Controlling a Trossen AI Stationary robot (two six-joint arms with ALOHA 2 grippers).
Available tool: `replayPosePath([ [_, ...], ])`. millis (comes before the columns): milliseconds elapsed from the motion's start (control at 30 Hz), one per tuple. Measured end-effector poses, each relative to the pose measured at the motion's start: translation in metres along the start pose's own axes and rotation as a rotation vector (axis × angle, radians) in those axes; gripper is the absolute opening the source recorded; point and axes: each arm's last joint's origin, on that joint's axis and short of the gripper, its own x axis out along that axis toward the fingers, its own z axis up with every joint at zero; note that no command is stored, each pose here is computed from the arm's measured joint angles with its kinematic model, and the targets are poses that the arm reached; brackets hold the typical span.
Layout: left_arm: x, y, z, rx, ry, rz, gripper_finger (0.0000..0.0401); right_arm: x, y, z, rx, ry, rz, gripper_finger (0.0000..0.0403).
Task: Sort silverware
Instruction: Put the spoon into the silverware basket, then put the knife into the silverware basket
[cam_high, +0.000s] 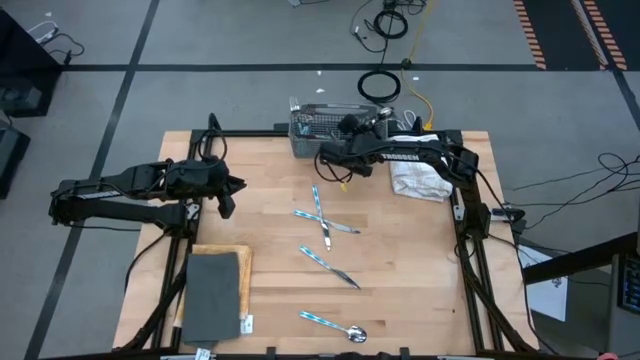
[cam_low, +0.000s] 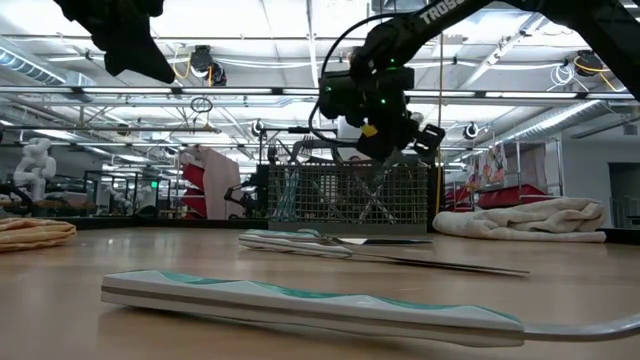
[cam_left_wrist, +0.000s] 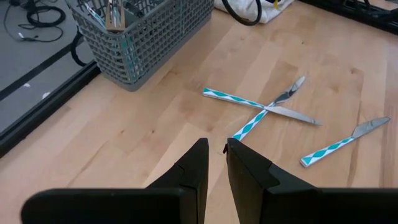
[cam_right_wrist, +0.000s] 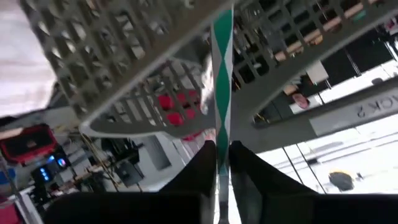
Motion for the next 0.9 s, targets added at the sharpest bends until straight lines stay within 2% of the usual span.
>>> replayPosePath([
  [300,0.000,0.000,0.000,0.000,0.000,0.000,0.0063,-0.011,0.002,0.004,0.045,-0.057,0.005,0.0128],
  [533,0.000,0.000,0.000,0.000,0.000,0.000,0.0063,-0.022,-0.006,-0.004,0.172,0.019,-0.079,0.0186],
  [667,0.000,0.000,0.000,0.000,0.000,0.000,0.0063,-0.039,-0.026,-0.033,0.357,0.012,-0.127,0.0195],
  [800,0.000,0.000,0.000,-0.024,0.000,-0.005,0.0063,-0.067,-0.043,-0.071,0.649,-0.082,-0.142,0.0196],
  [867,0.000,-0.001,0.000,-0.029,0.004,-0.022,0.0063,-0.088,-0.046,-0.091,0.822,-0.231,-0.062,0.0196],
  [900,0.000,-0.001,0.000,-0.030,0.009,-0.040,0.0063,-0.099,-0.046,-0.102,0.924,-0.335,0.030,0.0196],
])
